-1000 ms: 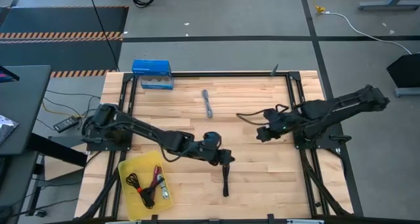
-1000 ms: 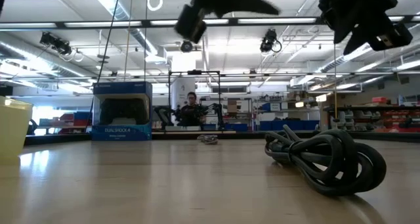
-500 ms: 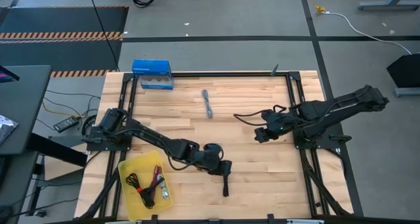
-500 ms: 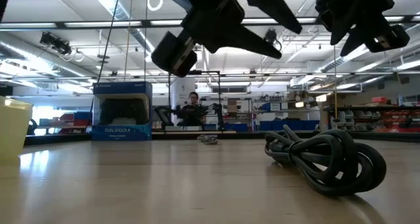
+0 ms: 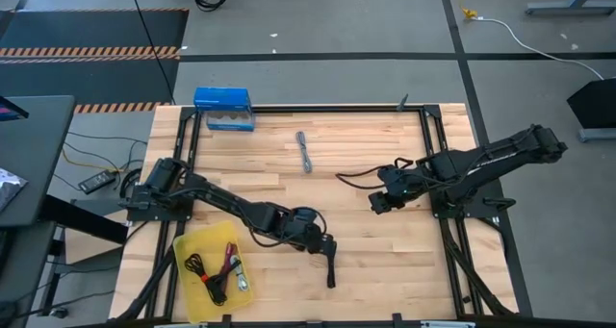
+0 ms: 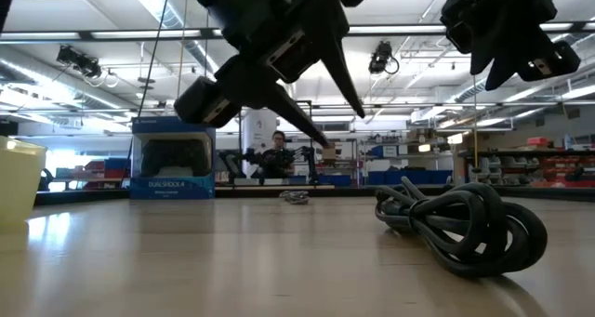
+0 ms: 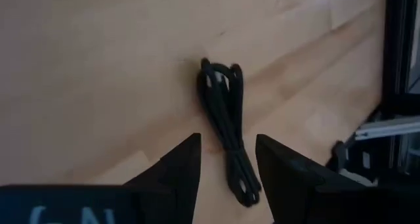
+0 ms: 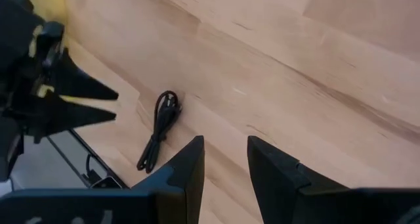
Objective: Pick and place USB-C Cables
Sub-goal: Put the black charger cable into the yellow bin
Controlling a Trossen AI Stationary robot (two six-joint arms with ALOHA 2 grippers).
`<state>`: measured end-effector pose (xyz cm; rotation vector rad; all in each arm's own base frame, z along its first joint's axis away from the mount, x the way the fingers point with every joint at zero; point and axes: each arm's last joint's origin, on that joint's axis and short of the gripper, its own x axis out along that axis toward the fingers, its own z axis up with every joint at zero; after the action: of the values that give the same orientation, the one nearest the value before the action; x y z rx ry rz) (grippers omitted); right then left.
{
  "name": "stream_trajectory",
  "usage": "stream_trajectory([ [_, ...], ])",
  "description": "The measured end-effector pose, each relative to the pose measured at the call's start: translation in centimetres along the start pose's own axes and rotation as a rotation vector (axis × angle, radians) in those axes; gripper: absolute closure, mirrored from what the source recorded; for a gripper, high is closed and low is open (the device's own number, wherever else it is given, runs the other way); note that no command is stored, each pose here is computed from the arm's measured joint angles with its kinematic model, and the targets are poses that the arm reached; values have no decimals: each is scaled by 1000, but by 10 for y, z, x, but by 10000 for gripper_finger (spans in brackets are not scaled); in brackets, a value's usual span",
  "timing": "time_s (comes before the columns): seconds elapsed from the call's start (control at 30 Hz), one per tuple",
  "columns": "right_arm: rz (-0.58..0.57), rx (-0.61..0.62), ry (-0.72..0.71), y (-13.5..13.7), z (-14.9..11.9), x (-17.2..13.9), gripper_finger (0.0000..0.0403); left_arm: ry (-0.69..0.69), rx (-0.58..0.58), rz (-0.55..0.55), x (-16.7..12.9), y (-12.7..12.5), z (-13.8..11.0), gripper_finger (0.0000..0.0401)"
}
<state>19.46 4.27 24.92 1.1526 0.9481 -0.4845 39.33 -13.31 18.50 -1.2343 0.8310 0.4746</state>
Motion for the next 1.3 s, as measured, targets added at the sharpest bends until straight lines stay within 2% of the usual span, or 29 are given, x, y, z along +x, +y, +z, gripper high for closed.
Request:
stream_trajectory([
  [0.1, 8, -2, 5, 1, 0, 0, 281, -6, -2, 29, 8, 5, 1, 247],
  [0.23, 14, -4, 32, 1, -1, 1, 281, -4, -23, 9, 23, 8, 2, 247],
  [0.27, 15, -5, 34, 1, -1, 1, 281, -4, -36, -36, 27, 4, 2, 247],
  [0.4, 22, -6, 46, 2, -1, 1, 281, -13, -55, -93, 35, 2, 2, 247],
  [0.9, 28, -7, 80, 2, -2, 1, 281, -29, -64, -56, 49, 11, 8, 253],
  [1.07, 40, -8, 77, 4, -2, 1, 281, -33, -28, -51, 49, 11, 8, 292],
  [1.3, 50, -23, 75, 4, -2, 1, 281, -22, 20, -58, 49, 10, 8, 389],
])
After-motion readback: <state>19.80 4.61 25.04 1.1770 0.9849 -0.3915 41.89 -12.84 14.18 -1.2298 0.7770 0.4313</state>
